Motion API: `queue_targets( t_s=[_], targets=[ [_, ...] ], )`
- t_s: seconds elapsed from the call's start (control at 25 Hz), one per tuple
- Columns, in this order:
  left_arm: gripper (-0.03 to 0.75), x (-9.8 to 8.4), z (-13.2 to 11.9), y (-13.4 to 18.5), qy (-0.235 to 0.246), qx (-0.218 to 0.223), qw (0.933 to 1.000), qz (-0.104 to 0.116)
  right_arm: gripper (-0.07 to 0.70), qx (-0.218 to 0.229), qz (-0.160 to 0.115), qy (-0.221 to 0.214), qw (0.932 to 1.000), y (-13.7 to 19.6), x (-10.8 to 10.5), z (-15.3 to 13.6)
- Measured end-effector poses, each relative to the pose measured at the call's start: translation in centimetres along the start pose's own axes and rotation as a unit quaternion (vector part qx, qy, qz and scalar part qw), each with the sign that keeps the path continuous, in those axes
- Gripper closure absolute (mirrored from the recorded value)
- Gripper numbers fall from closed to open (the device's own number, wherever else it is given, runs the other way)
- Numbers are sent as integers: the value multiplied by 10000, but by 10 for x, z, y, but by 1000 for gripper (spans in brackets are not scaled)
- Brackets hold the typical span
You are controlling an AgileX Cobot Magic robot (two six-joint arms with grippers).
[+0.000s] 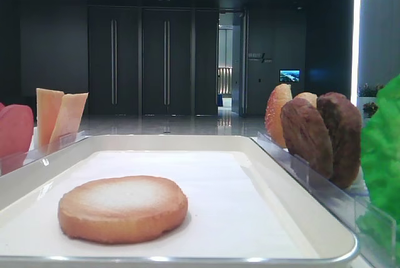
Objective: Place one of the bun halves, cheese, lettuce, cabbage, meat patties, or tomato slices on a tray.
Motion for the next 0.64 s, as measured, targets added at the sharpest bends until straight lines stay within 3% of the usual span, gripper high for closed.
queue_targets(
  t_s=[0.2,0.64],
  targets=[
    [73,-9,0,3,344,96,9985,-414,166,0,0,0,10000,0,0,0],
    [73,-14,0,4,507,112,9967,-617,166,0,0,0,10000,0,0,0]
  ],
)
Point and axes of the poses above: a point on each arm's last joint axis where the gripper is mounted, z pointing back along that axis away from the gripper, x along the wrist's bending axis when the last joint is at zero, y = z × x, the point moved 4 cm from there along -z, pointing out along that axis toward the gripper, and after that the axes turned 13 degrees about z, right-handed, at the moved point
